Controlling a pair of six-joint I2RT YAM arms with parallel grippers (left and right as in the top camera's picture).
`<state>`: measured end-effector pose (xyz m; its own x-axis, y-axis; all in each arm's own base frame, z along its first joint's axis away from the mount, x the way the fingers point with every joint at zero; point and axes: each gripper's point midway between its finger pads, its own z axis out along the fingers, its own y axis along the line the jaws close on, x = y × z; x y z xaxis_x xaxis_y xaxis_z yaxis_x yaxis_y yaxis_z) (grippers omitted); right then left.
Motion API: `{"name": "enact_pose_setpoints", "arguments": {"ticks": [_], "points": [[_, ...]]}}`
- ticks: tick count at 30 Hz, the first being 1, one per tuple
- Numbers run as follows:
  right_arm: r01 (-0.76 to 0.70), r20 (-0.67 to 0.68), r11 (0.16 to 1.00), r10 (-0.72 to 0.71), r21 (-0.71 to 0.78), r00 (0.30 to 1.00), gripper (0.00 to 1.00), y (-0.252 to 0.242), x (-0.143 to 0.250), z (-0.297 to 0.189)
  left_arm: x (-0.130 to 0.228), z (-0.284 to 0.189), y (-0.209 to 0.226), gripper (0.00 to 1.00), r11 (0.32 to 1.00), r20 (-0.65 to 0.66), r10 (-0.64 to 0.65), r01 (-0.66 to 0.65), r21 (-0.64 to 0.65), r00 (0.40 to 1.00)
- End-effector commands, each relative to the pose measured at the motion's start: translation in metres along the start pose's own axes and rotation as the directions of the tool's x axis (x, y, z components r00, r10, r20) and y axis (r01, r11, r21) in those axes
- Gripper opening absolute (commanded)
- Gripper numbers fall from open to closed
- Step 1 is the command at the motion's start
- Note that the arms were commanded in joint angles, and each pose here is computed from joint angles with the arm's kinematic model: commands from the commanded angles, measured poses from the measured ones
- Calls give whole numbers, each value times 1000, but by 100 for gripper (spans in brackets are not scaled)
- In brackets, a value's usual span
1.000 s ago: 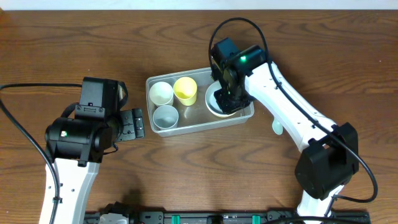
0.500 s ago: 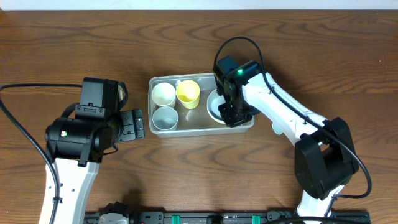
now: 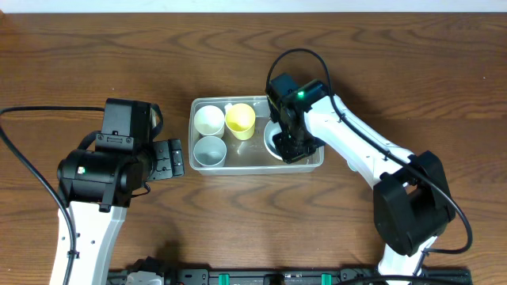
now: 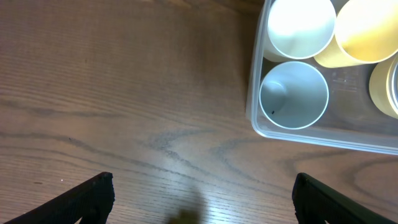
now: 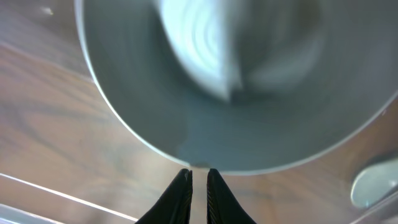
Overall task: Pack container
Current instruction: 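Lower the right gripper onto the mint-green spoon and grasp it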
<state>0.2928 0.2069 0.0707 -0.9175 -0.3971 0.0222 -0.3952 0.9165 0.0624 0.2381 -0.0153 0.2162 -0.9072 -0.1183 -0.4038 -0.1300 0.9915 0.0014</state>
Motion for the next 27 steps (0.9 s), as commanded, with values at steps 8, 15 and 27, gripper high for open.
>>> {"name": "enact_pose_setpoints", "arguments": {"ticks": [8,15,27], "points": [[-123,497,991,83,48,864,54,-48,-40,-168,2,2,3,92,1000,-13,-17,17,-11,1000],[-300,598,954,236,8,766,85,-116,-6,-224,4,2,3,92,1000,-20,-16,16,-13,1000],[-227,220,971,205,77,954,85,-152,27,-108,4,2,3,93,1000,-21,-16,15,-13,1000]]}}
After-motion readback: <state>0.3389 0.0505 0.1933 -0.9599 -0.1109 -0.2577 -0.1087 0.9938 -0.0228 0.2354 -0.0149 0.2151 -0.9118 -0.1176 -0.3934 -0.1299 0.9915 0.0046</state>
